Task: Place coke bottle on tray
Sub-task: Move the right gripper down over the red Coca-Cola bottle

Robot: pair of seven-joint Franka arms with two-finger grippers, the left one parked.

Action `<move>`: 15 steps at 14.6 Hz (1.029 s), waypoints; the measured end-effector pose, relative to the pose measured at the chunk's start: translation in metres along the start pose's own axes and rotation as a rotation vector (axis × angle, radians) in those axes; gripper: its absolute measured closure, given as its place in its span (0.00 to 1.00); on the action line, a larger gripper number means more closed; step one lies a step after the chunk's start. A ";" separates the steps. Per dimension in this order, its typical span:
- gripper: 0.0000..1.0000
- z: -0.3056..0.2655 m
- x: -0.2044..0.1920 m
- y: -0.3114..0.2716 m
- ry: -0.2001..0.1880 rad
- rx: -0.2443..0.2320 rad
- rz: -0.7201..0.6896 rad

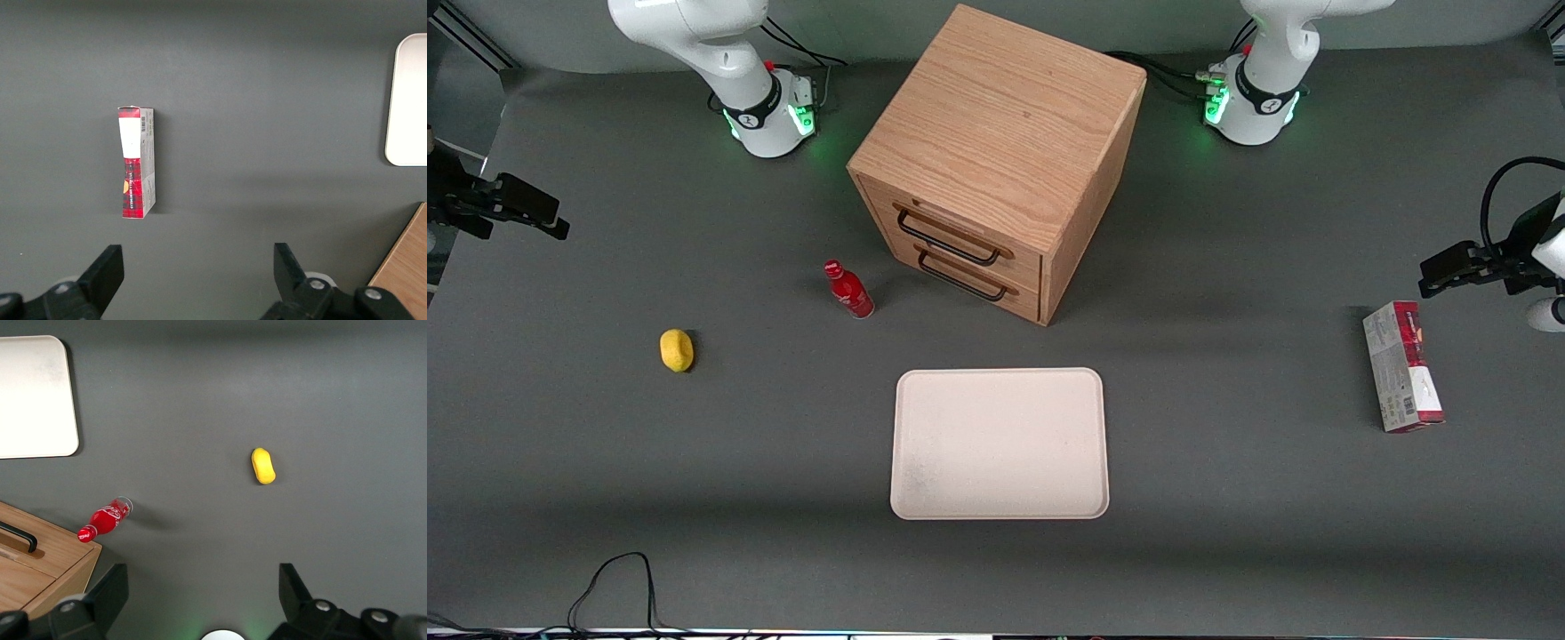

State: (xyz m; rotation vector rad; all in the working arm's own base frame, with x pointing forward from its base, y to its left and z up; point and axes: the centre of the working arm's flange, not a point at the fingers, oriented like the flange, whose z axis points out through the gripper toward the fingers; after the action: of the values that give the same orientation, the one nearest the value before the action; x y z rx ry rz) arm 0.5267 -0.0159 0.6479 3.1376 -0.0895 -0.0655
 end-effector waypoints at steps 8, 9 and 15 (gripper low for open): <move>0.00 0.010 -0.002 -0.058 -0.019 0.031 0.002; 0.00 0.021 -0.003 -0.081 -0.033 0.045 0.013; 0.00 0.117 -0.029 -0.197 -0.018 0.040 -0.019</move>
State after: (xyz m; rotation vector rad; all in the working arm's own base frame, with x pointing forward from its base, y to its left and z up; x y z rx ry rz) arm 0.5039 0.1819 0.5319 3.1782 -0.0615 -0.0930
